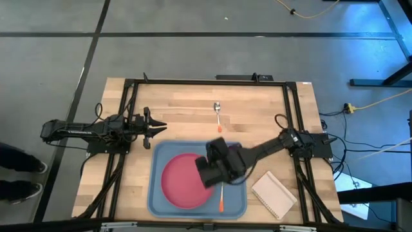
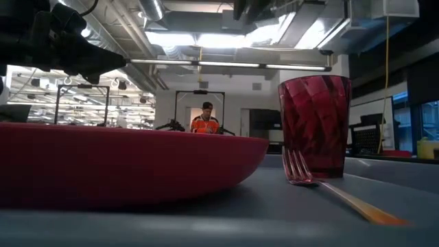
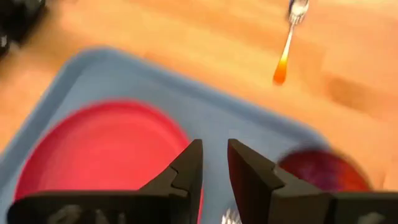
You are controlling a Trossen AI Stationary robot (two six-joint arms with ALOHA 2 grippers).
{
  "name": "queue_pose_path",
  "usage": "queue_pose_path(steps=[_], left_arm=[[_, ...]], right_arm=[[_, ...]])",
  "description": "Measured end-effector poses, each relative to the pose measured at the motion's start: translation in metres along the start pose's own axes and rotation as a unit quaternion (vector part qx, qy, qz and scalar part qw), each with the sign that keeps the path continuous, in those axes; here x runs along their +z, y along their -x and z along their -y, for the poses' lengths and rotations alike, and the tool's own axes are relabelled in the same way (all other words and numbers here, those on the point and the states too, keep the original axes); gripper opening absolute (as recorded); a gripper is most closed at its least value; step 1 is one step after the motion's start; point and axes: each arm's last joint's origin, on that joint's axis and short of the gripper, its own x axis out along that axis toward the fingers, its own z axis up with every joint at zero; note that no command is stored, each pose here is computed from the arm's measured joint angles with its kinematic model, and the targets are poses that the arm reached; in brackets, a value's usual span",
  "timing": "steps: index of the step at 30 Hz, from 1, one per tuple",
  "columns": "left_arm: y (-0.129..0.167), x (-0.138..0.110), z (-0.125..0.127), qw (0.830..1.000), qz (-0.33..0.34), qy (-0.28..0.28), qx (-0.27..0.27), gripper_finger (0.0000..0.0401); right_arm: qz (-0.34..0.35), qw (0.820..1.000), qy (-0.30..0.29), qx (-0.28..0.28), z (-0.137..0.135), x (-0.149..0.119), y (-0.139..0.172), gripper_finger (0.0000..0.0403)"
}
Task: Pick and place plate/cup/fork/spoon on tray
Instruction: Put the white orange spoon on the right side of the white orange fork
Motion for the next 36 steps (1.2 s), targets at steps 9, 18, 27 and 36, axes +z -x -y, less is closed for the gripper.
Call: queue_pose_path(steps=[9,18,27,36], left_arm=[[0.000,0.000,0.000,1.000,0.000,0.000,0.000,0.0071],[0.000,0.000,0.000,1.000,0.000,0.000,0.000,0.0071],[0.000,0.000,0.000,1.000,0.000,0.000,0.000,0.0071],[0.000,0.000,0.000,1.000,0.000,0.000,0.000,0.0071]], right_arm=[[-0.006,1.000,-0.002,-0.025,0.012,0.057,-0.021,0.0081],[-0.091,0.991,-0.054,-0.077,0.033,0.110,-0.072,0.0081],[-0.198,0.970,-0.056,-0.128,0.063,0.117,-0.162,0.0081],[-0.218,0.969,-0.034,-0.115,0.085,0.123,-0.208,0.0081]])
